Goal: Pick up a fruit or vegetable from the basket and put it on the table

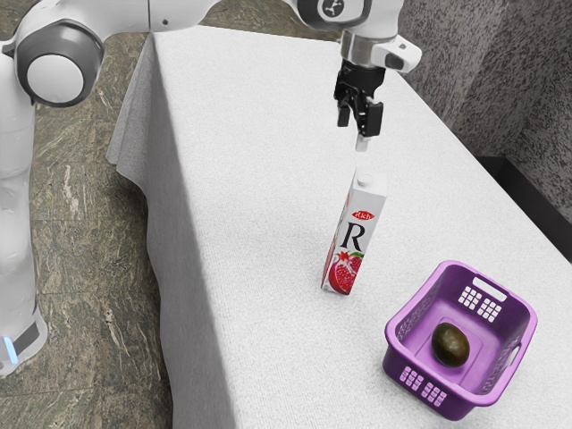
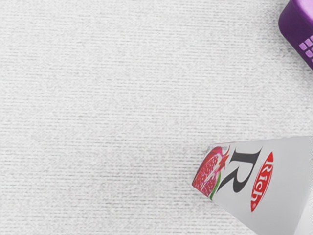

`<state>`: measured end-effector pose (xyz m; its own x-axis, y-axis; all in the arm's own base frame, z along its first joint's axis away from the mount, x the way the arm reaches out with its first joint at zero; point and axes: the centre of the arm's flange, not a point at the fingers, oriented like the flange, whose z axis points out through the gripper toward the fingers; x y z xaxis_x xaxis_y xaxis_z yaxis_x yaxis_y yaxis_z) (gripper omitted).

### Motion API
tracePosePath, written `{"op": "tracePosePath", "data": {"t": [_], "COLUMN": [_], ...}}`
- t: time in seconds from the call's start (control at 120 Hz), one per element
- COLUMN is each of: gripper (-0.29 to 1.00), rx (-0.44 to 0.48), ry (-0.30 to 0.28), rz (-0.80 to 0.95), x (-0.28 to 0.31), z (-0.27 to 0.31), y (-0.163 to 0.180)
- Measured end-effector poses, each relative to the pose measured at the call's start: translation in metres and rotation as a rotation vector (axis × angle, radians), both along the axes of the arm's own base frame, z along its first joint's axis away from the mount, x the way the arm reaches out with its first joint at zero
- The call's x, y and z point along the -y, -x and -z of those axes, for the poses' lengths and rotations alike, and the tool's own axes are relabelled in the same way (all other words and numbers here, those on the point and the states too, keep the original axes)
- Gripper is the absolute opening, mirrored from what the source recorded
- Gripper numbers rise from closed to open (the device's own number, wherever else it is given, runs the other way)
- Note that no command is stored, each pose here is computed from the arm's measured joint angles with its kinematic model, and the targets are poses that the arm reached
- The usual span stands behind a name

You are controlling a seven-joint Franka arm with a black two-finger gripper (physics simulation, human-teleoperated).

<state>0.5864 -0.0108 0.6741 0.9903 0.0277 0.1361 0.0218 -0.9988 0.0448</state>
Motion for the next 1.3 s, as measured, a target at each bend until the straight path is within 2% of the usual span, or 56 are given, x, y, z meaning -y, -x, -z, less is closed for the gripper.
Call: {"op": "tracePosePath", "data": {"t": [0.317,0.417,0.525,0.683,0.933,1.067,1.192,1.3], "gripper": [0.7,0.7,0.7,0.7,0.7,0.7,0.7,0.7], "rx": [0.019,0.076,0.09,0.113,0.203,0.252,0.268,0.244], "ry": [0.027,-0.003,-0.034,-0.098,-0.202,-0.255,-0.26,-0.262], "rz": [-0.022,0.12,0.283,0.307,0.405,0.473,0.487,0.536], "x": [-0.004,0.075,0.169,0.179,0.224,0.26,0.265,0.272], "z": [-0.009,-0.031,-0.014,0.011,0.017,0.037,0.065,0.092], "y": [0.001,0.008,0.011,-0.011,-0.013,-0.04,-0.08,-0.095]}}
